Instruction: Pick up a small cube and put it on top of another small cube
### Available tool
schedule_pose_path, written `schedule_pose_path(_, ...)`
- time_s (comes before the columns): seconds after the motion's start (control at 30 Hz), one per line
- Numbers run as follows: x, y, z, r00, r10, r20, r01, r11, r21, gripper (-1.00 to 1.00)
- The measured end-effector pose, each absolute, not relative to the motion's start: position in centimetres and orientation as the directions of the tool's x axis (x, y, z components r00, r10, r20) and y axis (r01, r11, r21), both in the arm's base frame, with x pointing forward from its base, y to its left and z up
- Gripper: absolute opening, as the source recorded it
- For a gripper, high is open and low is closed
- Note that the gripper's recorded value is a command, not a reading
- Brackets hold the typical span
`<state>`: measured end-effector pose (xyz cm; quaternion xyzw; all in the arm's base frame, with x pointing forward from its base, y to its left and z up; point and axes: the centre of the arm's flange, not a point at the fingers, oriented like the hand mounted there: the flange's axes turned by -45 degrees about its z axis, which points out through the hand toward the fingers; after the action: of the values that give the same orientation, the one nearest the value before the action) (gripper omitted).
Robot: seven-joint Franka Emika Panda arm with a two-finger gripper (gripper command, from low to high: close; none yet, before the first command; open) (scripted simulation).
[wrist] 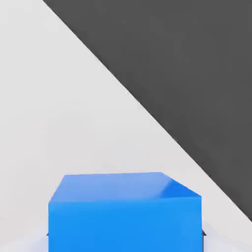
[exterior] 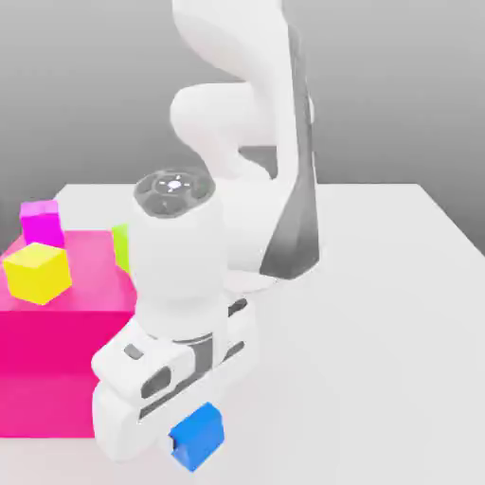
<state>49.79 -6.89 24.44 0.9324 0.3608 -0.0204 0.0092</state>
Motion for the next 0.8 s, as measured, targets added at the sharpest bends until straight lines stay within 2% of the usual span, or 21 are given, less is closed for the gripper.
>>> schedule_pose_path(0.23, 47.1, -12.4, 34.4, 0.890, 0.441, -0.116, 0.450, -0.891, 0.063, -1.00)
schedule_pose_path(0.37, 43.0, -17.5, 38.6, 0.960, 0.262, -0.103, 0.270, -0.960, 0.076, -1.00)
schedule_pose_path(0.7, 27.9, -27.8, 45.6, 0.974, -0.224, -0.028, -0.223, -0.974, 0.030, -1.00)
schedule_pose_path(0.8, 24.9, -28.9, 44.7, 0.954, -0.298, -0.004, -0.298, -0.954, 0.001, -1.00)
